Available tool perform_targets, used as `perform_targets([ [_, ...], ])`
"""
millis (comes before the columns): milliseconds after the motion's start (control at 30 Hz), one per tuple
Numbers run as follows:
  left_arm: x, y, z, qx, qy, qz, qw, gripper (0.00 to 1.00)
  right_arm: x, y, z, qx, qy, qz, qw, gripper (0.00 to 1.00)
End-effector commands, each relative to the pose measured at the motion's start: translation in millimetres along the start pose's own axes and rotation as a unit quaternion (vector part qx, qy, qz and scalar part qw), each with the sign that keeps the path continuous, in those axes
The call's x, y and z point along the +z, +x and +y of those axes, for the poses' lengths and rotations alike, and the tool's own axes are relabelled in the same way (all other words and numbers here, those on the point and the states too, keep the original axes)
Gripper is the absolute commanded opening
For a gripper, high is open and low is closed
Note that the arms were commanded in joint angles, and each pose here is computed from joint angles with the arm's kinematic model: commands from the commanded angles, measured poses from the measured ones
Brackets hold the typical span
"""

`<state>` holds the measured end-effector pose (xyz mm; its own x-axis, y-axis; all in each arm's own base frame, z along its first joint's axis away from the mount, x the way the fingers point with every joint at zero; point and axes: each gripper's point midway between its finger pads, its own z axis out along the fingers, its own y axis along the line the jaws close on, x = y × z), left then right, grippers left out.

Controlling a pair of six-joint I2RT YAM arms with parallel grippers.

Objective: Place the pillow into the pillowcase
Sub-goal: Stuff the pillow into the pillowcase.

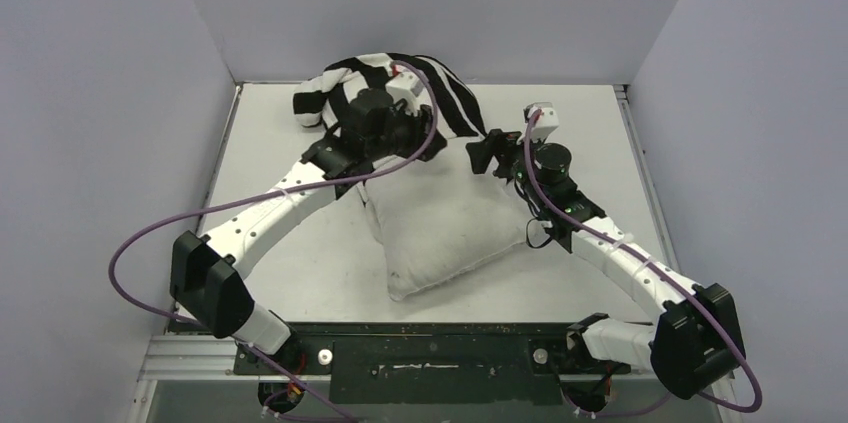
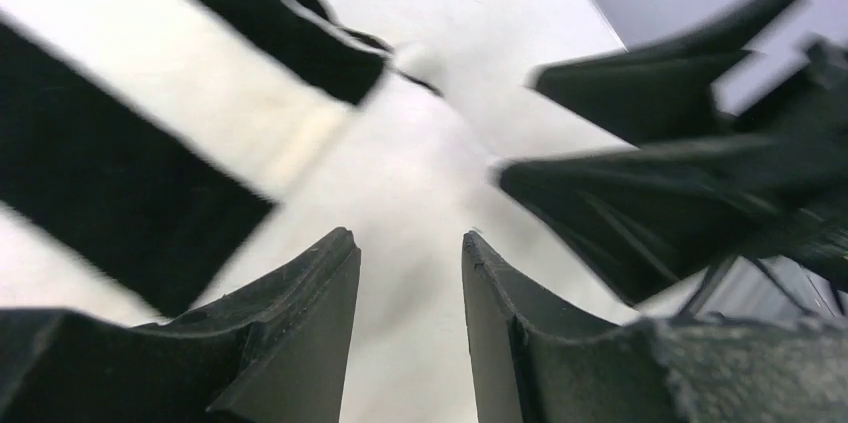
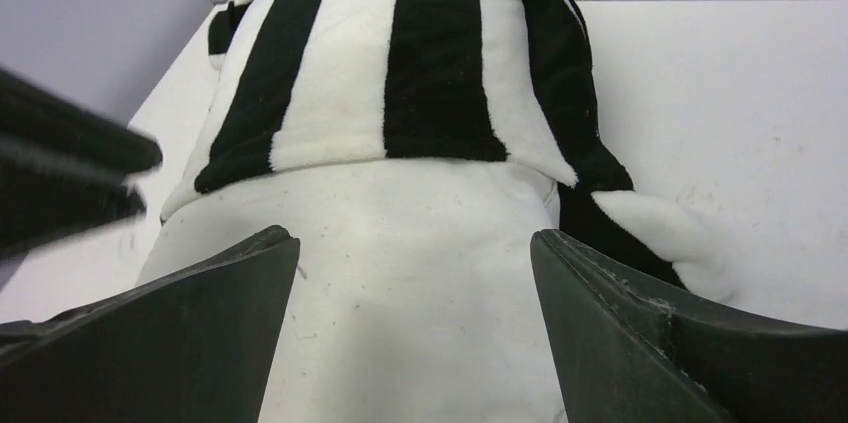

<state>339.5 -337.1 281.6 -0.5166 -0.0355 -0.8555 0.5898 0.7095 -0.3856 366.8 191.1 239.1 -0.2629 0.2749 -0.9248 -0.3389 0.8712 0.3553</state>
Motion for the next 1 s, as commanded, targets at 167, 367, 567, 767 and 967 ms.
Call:
perform_targets([
  [167,-26.5,-12.4,99.9,-0.022,-0.075,-0.020,0.997,0.42,-6.9,-5.1,38.1,-0.042,-0.046,0.047,0.997,0.97],
  [367,-6.4,-3.8,120.7,0.000,-0.012,-0.067,0.998,0.62,15.1,25.9,63.8,-0.093,0.012,0.096,0.991,1.00],
  [567,17.5,19.0,162.9,-0.024,-0.075,-0.039,0.996,0.58,48.1,63.3,47.4,-0.157,0.062,0.114,0.979,0.99],
  [767,1.1,-17.9,141.8,-0.032,-0.062,-0.068,0.995,0.00,88.5,83.7,42.3,-0.138,0.044,0.108,0.983,0.46],
  [967,-26.8,-27.7,79.6,-0.073,-0.011,-0.048,0.996,0.00,99.4,59.8,37.7,-0.022,0.063,0.026,0.997,0.00],
])
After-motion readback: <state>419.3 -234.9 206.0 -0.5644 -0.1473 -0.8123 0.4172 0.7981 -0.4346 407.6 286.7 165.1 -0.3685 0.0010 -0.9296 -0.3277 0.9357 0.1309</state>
